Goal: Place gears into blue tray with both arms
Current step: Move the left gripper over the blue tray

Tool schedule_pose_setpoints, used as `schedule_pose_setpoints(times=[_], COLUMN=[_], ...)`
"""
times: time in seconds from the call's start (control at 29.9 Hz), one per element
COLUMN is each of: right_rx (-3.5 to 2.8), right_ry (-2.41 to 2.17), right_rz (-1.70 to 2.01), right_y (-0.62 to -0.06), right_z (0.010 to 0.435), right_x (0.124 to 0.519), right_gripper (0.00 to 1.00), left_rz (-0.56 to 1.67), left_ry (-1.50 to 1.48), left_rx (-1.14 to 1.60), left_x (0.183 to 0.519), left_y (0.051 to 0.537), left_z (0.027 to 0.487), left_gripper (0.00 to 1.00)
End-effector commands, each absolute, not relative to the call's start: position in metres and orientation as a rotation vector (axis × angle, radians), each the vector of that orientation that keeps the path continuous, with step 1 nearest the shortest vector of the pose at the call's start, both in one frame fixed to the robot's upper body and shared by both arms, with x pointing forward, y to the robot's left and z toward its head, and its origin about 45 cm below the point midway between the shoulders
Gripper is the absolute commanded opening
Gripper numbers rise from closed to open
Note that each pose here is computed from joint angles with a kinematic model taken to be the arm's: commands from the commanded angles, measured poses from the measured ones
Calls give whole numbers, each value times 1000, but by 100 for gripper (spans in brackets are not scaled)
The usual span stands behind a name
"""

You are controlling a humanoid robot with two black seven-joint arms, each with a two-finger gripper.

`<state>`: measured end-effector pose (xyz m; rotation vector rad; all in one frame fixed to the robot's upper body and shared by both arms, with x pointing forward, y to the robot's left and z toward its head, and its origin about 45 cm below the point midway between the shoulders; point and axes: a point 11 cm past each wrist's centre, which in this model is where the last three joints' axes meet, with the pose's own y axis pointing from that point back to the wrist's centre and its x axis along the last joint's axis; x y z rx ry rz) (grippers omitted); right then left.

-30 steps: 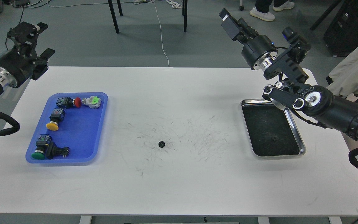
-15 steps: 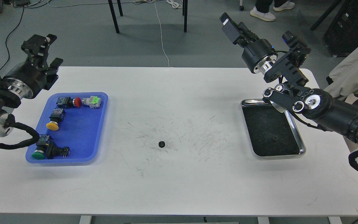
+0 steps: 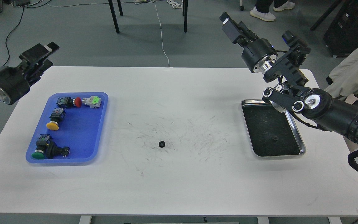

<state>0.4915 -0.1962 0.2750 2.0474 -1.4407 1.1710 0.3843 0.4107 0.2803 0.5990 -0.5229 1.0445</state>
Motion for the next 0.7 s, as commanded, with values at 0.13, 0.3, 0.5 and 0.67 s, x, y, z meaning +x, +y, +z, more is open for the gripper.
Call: schedule_pose_setpoints(times=[0.13,0.3,0.5,0.67], right_rx=[2044,2044,2044,2037], right_ry=[-1442,-1442,-1442,-1445], right_rz=[1173,1175,1175,1174], right_y=[-197,-197,-197,-199], right_z=[275,276,276,275], right_x=[492,492,492,493], right_gripper=[92,91,92,91], left_rz=[877,759,559,500], left_ry=[-652,-755,-840,-893], left_rx=[783,853,949,968], left_x=[374,368,352,344], left_y=[416,406,396,393], left_z=[279,274,252,250], left_gripper=[84,84,84,84])
